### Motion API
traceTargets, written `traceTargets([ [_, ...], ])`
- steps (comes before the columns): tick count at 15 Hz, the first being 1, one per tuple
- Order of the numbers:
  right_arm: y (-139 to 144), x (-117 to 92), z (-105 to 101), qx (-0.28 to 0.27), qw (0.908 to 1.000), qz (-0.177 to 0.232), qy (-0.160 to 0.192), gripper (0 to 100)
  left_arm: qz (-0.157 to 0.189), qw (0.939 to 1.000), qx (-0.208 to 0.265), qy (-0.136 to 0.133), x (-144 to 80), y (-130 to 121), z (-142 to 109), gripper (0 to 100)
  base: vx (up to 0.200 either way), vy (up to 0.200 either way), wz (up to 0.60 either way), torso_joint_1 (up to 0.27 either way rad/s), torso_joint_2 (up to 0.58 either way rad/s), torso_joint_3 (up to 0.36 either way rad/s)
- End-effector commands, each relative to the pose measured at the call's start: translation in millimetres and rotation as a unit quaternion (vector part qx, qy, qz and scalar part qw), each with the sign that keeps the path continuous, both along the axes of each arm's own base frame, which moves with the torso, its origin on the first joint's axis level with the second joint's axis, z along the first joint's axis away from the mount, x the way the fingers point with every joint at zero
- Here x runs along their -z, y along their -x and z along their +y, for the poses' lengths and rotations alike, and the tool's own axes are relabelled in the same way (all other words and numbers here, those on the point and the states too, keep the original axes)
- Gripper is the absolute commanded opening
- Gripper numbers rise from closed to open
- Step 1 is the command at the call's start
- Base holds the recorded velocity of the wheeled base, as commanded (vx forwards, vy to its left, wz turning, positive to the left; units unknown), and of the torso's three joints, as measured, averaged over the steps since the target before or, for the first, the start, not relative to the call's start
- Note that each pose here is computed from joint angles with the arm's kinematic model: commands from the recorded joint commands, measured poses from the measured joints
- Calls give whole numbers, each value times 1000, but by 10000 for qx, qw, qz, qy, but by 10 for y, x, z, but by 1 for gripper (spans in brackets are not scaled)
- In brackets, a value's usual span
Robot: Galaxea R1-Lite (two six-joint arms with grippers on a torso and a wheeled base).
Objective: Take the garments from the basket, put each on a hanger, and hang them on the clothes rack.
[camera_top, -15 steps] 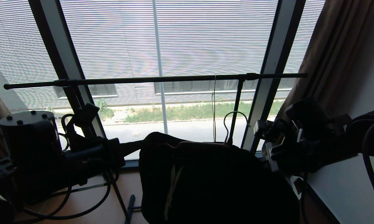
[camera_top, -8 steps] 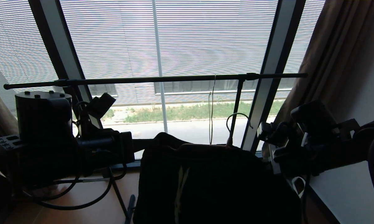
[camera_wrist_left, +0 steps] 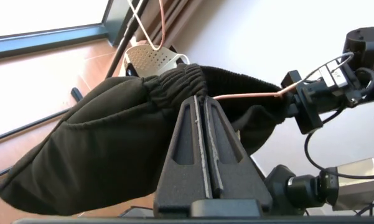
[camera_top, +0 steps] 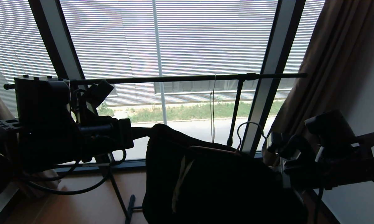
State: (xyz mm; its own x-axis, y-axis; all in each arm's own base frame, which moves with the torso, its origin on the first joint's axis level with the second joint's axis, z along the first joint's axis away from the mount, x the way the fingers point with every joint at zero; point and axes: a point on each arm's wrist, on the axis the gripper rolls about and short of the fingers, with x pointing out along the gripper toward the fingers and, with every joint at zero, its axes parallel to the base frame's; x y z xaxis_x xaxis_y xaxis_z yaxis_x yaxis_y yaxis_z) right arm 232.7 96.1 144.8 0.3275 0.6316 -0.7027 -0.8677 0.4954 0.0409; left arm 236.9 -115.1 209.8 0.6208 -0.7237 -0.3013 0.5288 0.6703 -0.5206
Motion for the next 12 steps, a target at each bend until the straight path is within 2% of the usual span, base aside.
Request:
traceTargets([
  [1,0,30,25,85,9997,-28,213,0,-113,9999,42,53,-66,-4,-28,0,0,0,0,0,0,0],
  [4,-5,50,79,18,9997,-3,248,0,-119,9997,188,57,-71,22,-101,0,0,0,0,0,0,0],
  [6,-67,78,122,122,9998,-67,113,0,-35,9986,525,20,-24,93,-267,0,0,0,0,0,0,0],
  [8,-56,102,164,178,9997,-154,-15,0,82,9971,759,-57,55,140,-384,0,0,0,0,0,0,0],
  [12,-65,121,167,267,9990,-317,-139,0,62,9944,1010,-317,179,237,-423,0,0,0,0,0,0,0],
])
